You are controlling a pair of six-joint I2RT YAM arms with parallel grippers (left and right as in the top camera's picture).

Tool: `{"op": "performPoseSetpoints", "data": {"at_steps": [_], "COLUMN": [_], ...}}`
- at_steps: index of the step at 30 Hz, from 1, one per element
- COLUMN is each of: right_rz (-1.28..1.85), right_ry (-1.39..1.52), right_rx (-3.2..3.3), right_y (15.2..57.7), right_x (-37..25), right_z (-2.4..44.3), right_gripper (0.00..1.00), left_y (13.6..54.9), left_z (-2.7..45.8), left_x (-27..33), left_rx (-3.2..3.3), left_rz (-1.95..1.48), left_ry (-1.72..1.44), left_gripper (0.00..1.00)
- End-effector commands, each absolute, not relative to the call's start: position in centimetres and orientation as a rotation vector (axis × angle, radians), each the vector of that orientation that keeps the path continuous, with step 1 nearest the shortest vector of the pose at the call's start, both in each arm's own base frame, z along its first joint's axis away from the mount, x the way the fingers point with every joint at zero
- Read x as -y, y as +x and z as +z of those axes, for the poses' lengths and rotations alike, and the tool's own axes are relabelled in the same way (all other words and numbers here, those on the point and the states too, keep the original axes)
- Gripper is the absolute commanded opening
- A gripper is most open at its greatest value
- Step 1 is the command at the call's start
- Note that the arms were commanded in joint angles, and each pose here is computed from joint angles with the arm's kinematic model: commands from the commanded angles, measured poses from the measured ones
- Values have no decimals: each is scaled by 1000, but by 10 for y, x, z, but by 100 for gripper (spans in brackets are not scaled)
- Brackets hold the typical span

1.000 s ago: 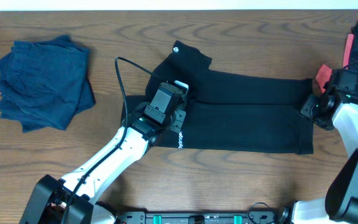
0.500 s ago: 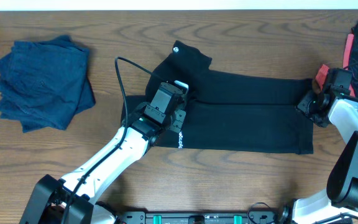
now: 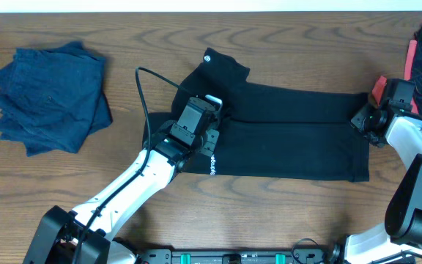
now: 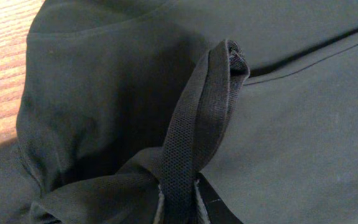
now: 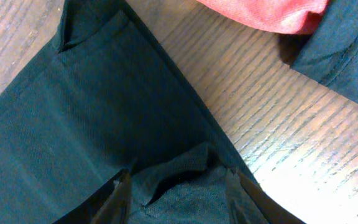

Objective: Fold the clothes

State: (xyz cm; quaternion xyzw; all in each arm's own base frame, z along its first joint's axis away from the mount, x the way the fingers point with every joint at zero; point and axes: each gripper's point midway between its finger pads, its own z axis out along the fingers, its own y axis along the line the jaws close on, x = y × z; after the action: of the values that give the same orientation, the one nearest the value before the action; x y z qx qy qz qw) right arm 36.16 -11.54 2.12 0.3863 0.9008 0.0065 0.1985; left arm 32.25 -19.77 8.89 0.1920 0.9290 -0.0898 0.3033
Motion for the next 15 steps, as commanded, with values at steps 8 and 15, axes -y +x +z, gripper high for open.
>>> {"op": "performPoseSetpoints", "data": {"at_steps": [8,15], "right_rz": [-7,-20], "right_ry": [1127,1152], "right_rx": [-2511,-2576], "right_y": [361,353], "right_x": [116,114], "right_z": [16,-9], "right_gripper": [46,46], "left_y": [328,327], "left_z": [95,95], "left_x": [195,195], "left_rx": [-2449,-2451], "left_rz": [-224,-223], "left_ry": [480,481], "left_gripper": [14,14]}}
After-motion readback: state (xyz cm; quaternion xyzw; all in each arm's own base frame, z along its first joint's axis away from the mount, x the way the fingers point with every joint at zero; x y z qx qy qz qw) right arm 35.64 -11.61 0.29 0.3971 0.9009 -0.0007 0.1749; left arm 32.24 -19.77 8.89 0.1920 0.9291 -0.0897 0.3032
